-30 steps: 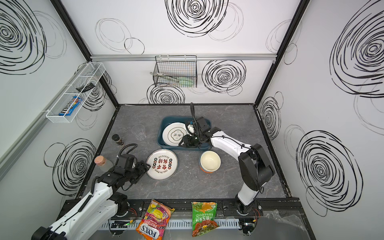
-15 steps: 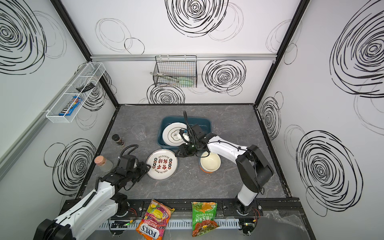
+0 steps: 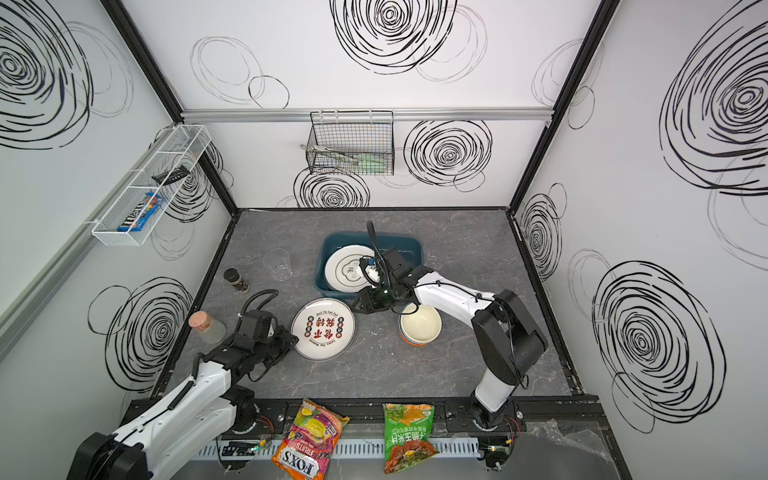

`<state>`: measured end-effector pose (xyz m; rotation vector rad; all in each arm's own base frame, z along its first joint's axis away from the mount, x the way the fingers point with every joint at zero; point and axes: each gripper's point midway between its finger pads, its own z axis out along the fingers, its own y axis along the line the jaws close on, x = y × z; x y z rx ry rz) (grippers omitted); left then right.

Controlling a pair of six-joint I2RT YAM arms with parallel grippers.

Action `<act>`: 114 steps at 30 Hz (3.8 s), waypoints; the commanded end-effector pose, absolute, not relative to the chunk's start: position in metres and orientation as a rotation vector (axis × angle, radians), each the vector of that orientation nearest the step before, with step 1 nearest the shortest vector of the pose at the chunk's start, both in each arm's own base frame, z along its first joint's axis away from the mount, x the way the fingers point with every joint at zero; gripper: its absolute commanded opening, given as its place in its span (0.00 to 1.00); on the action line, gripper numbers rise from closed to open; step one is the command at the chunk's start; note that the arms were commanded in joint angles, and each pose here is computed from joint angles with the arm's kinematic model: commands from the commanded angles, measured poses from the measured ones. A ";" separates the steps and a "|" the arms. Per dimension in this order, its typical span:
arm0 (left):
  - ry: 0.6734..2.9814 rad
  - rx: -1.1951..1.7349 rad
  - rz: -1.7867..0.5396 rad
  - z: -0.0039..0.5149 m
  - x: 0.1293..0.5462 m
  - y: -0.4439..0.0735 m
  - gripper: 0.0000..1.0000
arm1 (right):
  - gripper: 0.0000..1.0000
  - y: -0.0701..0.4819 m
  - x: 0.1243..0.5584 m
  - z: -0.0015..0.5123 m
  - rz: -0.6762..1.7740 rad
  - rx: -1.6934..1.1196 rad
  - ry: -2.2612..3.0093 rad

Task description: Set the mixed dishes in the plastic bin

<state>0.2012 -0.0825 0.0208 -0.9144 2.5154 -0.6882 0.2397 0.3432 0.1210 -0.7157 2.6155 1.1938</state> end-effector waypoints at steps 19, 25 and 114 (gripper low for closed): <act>2.428 -0.840 -0.723 0.101 0.206 -0.082 0.00 | 0.42 0.330 0.271 0.133 1.166 -0.588 2.578; 2.387 -0.798 -0.783 0.130 0.208 -0.087 0.00 | 0.42 0.328 0.274 0.136 1.173 -0.565 2.571; 2.254 -0.766 -1.074 0.132 0.225 -0.118 0.80 | 0.00 0.297 0.449 0.121 0.977 0.039 2.574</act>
